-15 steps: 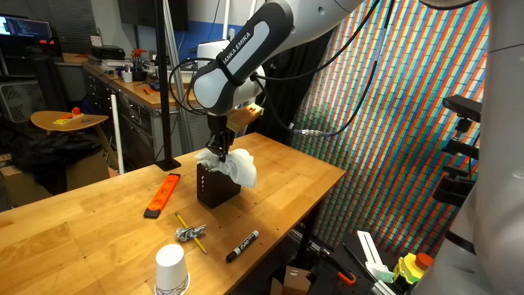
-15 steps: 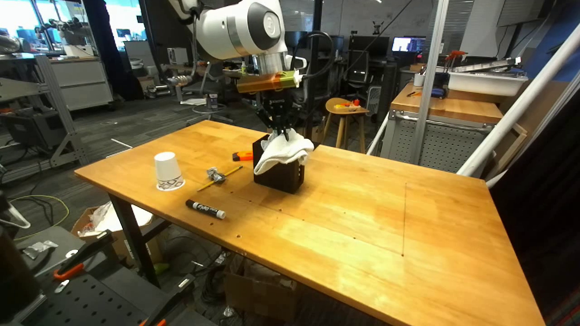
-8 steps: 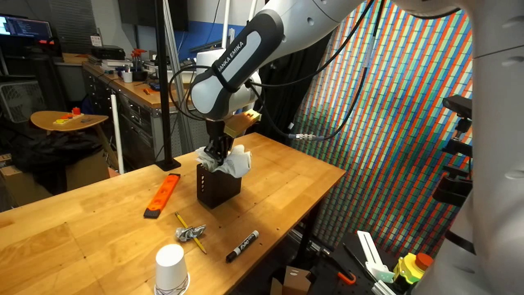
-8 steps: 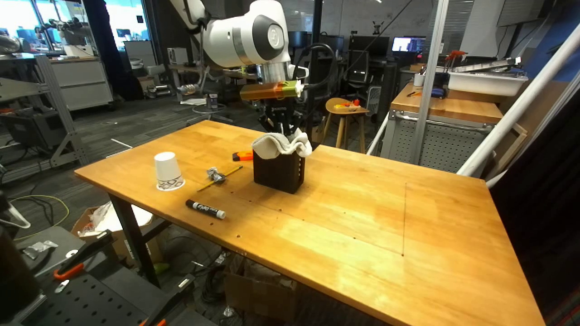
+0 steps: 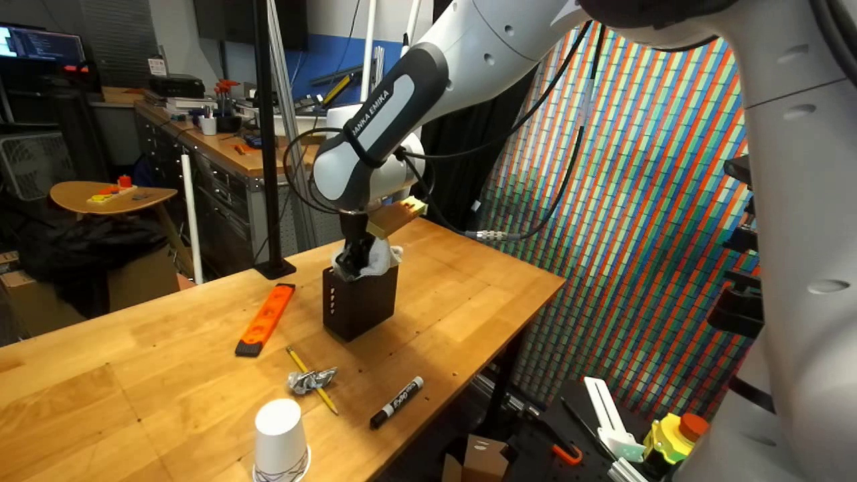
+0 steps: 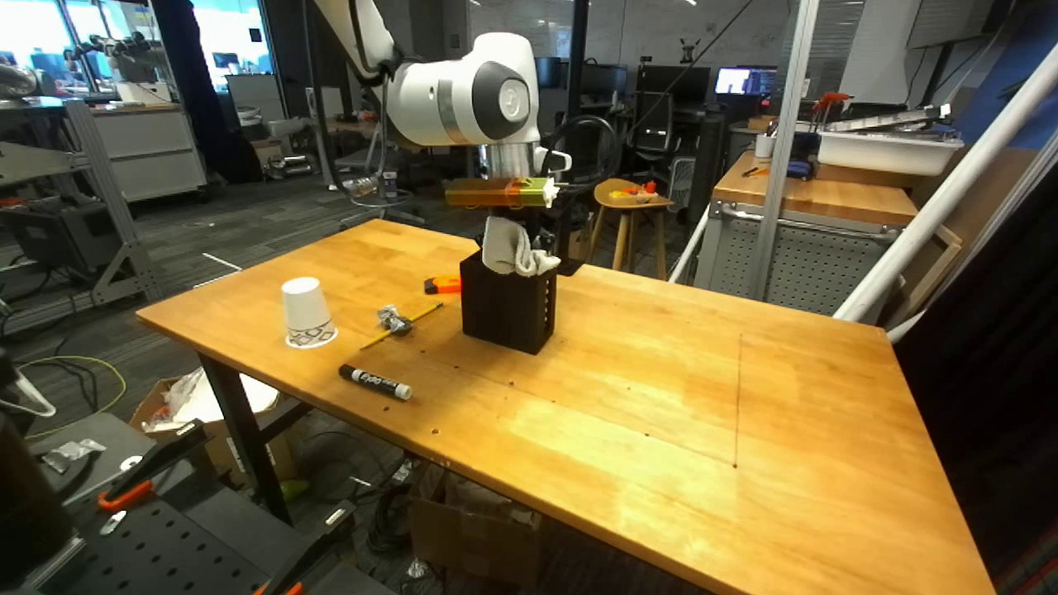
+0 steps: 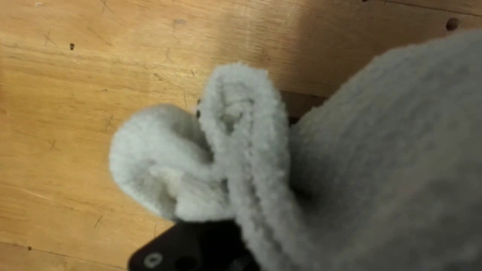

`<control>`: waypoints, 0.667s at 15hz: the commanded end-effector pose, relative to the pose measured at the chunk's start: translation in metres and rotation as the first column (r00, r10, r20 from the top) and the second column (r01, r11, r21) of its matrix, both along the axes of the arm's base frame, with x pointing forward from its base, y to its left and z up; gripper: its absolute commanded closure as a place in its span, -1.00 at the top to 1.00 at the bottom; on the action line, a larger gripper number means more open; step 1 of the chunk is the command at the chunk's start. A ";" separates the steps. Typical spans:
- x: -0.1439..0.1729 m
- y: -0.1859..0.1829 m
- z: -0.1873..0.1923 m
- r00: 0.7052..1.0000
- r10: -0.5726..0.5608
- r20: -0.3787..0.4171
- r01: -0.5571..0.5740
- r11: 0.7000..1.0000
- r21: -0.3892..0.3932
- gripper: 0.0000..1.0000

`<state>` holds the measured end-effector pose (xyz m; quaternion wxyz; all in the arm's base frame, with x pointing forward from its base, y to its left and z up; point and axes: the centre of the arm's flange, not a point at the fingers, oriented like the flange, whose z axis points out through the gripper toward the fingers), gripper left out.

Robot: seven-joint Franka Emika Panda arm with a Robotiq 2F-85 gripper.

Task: Pick up the white towel from the table and place it inside the black basket

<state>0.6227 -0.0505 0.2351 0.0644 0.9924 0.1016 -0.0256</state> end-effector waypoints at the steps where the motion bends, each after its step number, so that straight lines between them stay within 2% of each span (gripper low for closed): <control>1: 0.001 -0.009 -0.037 0.998 -0.004 -0.056 0.006 0.999 0.038 -0.93; 4: 0.001 -0.012 -0.031 0.998 -0.002 -0.057 0.004 0.999 0.044 -0.93; 8: 0.009 -0.020 0.006 1.000 0.008 -0.001 -0.008 1.000 0.020 -0.93; 9: 0.010 -0.025 0.017 1.000 0.002 0.016 -0.002 1.000 0.016 -0.86; 10: 0.011 -0.030 0.030 0.999 -0.010 0.035 0.009 1.000 0.021 -0.24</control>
